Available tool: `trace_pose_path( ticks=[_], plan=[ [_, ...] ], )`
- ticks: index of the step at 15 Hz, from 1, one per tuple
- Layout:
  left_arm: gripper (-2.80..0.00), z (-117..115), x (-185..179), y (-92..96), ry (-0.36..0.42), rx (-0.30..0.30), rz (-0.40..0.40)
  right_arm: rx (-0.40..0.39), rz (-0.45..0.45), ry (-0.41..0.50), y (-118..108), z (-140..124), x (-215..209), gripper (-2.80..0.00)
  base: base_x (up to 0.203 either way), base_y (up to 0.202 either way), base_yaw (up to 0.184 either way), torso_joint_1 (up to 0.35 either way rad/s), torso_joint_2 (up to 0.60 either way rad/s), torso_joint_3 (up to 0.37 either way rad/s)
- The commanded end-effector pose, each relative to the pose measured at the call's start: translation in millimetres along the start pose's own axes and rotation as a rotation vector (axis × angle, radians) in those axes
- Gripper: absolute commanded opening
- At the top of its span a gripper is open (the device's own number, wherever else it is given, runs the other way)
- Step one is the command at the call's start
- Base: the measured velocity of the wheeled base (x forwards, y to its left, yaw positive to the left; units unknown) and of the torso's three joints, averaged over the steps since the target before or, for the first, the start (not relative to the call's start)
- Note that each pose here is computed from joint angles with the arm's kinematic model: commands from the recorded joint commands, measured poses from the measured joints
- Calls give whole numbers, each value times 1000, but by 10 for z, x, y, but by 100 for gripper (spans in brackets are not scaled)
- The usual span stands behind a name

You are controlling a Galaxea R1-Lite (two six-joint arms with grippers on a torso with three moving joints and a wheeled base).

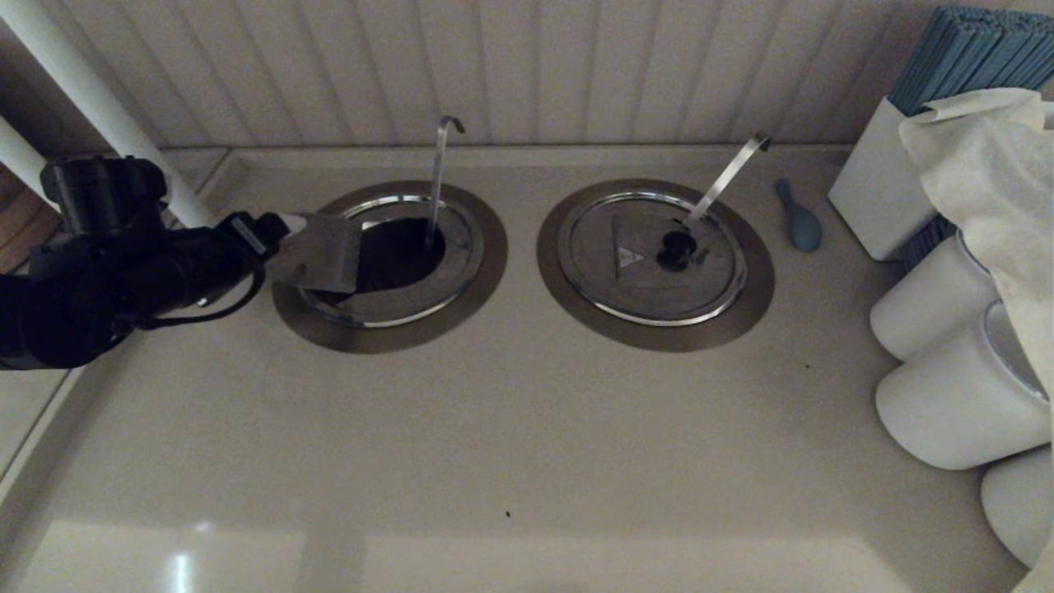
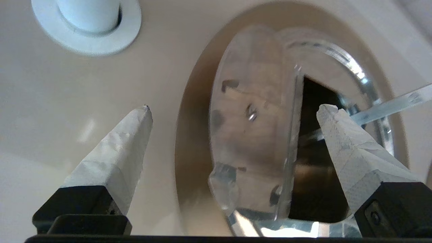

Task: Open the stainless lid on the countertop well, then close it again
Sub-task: Close the lid

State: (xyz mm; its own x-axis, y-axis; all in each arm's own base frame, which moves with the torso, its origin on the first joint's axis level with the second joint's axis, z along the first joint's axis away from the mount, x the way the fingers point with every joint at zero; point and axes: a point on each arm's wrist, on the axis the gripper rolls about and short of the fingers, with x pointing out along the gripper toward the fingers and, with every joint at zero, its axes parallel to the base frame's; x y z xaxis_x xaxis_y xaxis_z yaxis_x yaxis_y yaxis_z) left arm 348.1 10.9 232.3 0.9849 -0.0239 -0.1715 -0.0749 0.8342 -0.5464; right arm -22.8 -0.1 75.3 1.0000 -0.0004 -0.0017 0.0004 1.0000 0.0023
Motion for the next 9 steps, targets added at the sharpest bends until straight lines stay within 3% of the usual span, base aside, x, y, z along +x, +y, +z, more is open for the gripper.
trace_pose_path(
  ticks=[1,9],
  plan=[
    [0,15,-2,-28,-7,-4,-9,-1,0,1,0,1,1,0,0,0,0,0,0,0],
    [0,24,-98,-250,-12,6,-75,1,0,1,0,1,1,0,0,0,0,0,0,0]
  ],
)
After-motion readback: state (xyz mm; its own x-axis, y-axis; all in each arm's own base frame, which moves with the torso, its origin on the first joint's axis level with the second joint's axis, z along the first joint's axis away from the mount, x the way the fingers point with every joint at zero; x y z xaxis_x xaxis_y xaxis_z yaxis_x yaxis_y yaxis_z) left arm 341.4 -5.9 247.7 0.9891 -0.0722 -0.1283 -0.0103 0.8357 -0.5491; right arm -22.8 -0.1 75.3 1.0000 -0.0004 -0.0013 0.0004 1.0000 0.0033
